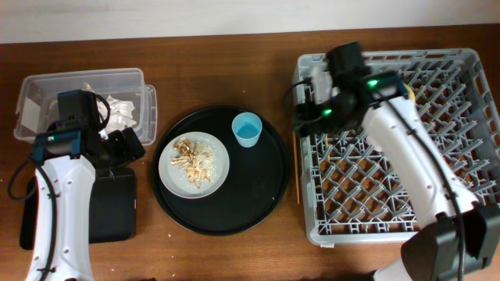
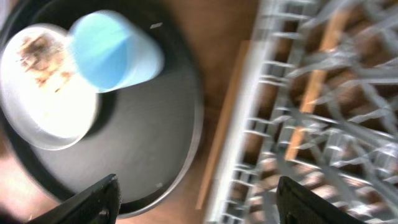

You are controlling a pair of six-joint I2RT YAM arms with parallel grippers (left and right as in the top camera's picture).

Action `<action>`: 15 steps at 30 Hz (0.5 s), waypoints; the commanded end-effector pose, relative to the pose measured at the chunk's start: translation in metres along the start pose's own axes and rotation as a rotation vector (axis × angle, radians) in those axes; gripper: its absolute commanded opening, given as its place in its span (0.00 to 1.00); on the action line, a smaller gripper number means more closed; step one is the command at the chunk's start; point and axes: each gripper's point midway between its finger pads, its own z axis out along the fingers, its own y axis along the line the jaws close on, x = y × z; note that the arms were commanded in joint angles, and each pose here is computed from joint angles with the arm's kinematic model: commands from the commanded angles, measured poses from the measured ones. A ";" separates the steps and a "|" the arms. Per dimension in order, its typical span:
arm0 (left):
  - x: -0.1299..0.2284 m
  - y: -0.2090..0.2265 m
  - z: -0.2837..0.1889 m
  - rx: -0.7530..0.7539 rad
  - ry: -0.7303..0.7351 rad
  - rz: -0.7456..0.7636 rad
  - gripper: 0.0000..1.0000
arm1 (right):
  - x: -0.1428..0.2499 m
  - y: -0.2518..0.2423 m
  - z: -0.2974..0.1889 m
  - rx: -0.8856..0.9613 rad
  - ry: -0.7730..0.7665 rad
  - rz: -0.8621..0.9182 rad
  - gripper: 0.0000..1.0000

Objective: Sort waste into correct bins and load items into the dishwasher rack
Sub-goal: 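Reach the right gripper back and grasp the second chopstick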

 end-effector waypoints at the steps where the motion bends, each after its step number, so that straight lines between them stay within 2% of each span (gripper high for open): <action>1: 0.000 0.002 0.000 -0.008 -0.004 -0.012 0.99 | 0.016 0.016 0.012 0.111 0.023 0.068 0.76; 2: 0.000 0.002 0.000 -0.008 -0.004 -0.012 0.99 | 0.023 0.018 0.019 0.153 0.033 0.083 0.72; 3: 0.000 0.002 0.000 -0.008 -0.004 -0.012 0.99 | 0.029 0.023 0.025 0.163 0.044 0.096 0.63; 5: 0.000 0.002 0.000 -0.008 -0.004 -0.012 0.99 | 0.035 0.025 0.042 0.159 0.044 0.102 0.56; 10: 0.000 0.002 0.000 -0.008 -0.004 -0.012 0.99 | 0.029 0.015 0.097 0.174 0.058 0.120 0.49; 11: 0.000 0.002 0.000 -0.008 -0.004 -0.012 0.99 | 0.026 0.005 0.104 0.222 0.048 0.124 0.43; 13: 0.000 0.002 0.000 -0.008 -0.004 -0.012 0.99 | 0.018 -0.010 0.113 0.291 0.014 0.148 0.25; 15: 0.000 0.002 0.000 -0.008 -0.004 -0.012 1.00 | 0.019 -0.018 0.120 0.326 0.022 0.150 0.21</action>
